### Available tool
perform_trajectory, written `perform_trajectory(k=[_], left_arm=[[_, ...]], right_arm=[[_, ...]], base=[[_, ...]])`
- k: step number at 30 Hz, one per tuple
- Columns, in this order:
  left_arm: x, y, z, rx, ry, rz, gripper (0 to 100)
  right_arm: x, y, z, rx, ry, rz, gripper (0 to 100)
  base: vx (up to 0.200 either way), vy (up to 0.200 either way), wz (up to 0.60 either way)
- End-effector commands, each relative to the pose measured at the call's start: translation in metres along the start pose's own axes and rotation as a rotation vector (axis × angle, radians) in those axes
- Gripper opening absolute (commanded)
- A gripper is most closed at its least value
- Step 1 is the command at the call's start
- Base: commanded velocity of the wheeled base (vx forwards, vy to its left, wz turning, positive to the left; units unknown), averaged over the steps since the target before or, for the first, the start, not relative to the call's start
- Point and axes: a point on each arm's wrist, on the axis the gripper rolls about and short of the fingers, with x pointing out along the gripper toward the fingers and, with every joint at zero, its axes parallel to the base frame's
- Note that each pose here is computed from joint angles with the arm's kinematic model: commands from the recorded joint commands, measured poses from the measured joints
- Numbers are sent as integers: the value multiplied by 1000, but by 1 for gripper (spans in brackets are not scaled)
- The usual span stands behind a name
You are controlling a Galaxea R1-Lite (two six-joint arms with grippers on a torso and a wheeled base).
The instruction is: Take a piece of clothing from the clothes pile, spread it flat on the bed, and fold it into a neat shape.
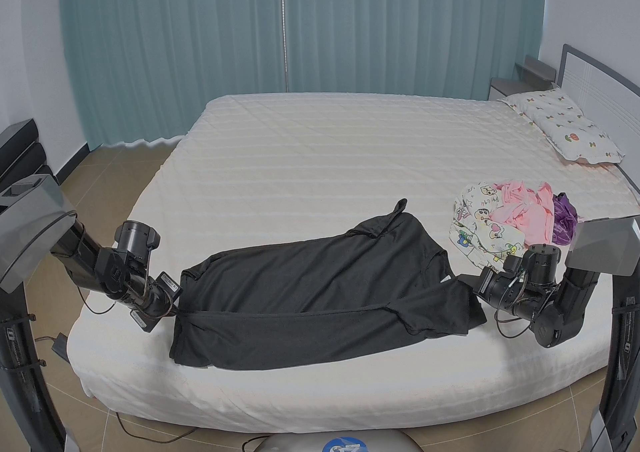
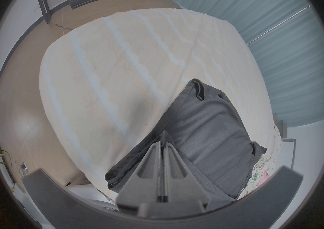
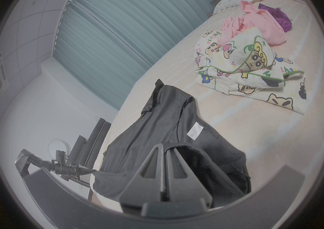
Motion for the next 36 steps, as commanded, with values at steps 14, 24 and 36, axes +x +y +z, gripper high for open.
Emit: perform_trajectory(k=[14,24,36], left_arm=[[-30,2,-1,4,-18,-22,0],[-1,2,1,4,9,16,0],[29,-4,7,3,20,30,0]], right_arm=[[-20,9,-1,-24,-19,17,0],[1,-5,-8,-19,-3,7,0],[16,-22,-16,-6,14,-14,0]], base=[[0,0,0],[0,0,0],[0,0,0]])
